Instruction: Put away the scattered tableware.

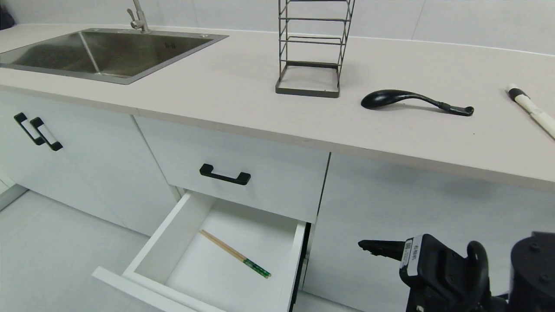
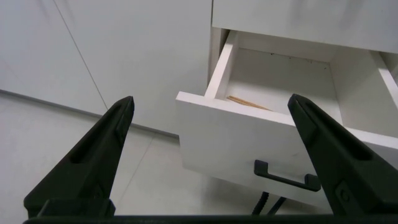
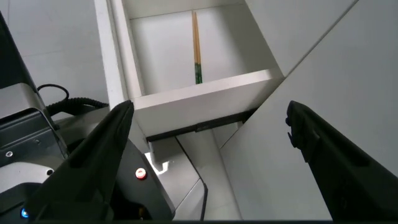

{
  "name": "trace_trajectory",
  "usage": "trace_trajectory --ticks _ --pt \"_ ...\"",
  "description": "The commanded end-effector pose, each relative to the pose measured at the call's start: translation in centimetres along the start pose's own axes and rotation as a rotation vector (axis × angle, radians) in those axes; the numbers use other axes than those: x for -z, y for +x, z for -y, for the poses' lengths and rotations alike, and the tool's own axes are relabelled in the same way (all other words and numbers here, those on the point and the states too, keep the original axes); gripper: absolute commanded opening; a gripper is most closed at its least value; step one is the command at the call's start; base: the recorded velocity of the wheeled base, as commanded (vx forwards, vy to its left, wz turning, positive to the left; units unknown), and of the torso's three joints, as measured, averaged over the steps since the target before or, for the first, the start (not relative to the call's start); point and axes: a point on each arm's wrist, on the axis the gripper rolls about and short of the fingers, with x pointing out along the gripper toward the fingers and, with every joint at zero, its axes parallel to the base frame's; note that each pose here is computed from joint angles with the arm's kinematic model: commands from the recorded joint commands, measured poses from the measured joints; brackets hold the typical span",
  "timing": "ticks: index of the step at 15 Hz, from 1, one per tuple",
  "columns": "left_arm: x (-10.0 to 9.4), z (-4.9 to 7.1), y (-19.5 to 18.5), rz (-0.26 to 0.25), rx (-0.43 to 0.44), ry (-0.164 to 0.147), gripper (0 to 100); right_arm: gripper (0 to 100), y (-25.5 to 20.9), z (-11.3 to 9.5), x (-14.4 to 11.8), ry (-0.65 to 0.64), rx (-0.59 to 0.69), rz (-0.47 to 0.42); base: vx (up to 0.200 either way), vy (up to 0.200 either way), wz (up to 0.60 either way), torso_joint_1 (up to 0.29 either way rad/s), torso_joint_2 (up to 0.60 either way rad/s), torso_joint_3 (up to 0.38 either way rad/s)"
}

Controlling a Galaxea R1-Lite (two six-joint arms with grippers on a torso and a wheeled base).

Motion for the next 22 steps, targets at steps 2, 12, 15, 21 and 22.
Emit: trace_trajectory --ticks 2,12,15,21,22 --pt "0.0 0.0 0.0 -0.001 0.0 0.001 100 100 0.0 -0.3 -0.1 -0.005 -0.013 0.005 0.0 0.0 0.0 0.251 -0.57 -0.2" --pt "0.0 0.0 0.0 -0.001 0.0 0.0 100 100 0.2 -0.2 -0.8 -0.001 -0.01 0.023 0.0 0.0 0.0 0.211 -0.5 -0.22" --pt "0.0 0.0 0.0 -0.001 0.0 0.0 100 100 0.5 0.2 -1.1 0.008 0.009 0.025 0.0 0.0 0.0 0.364 -0.48 -0.237" --pt "0.0 0.0 0.0 -0.001 0.0 0.001 100 100 1.9 1.5 -2.1 0.025 0.057 0.02 0.0 0.0 0.0 0.281 -0.52 -0.246" --pt "0.0 0.0 0.0 -0.001 0.0 0.0 100 100 2.4 1.9 -2.0 0.037 0.066 -0.004 0.0 0.0 0.0 0.286 -0.55 -0.261"
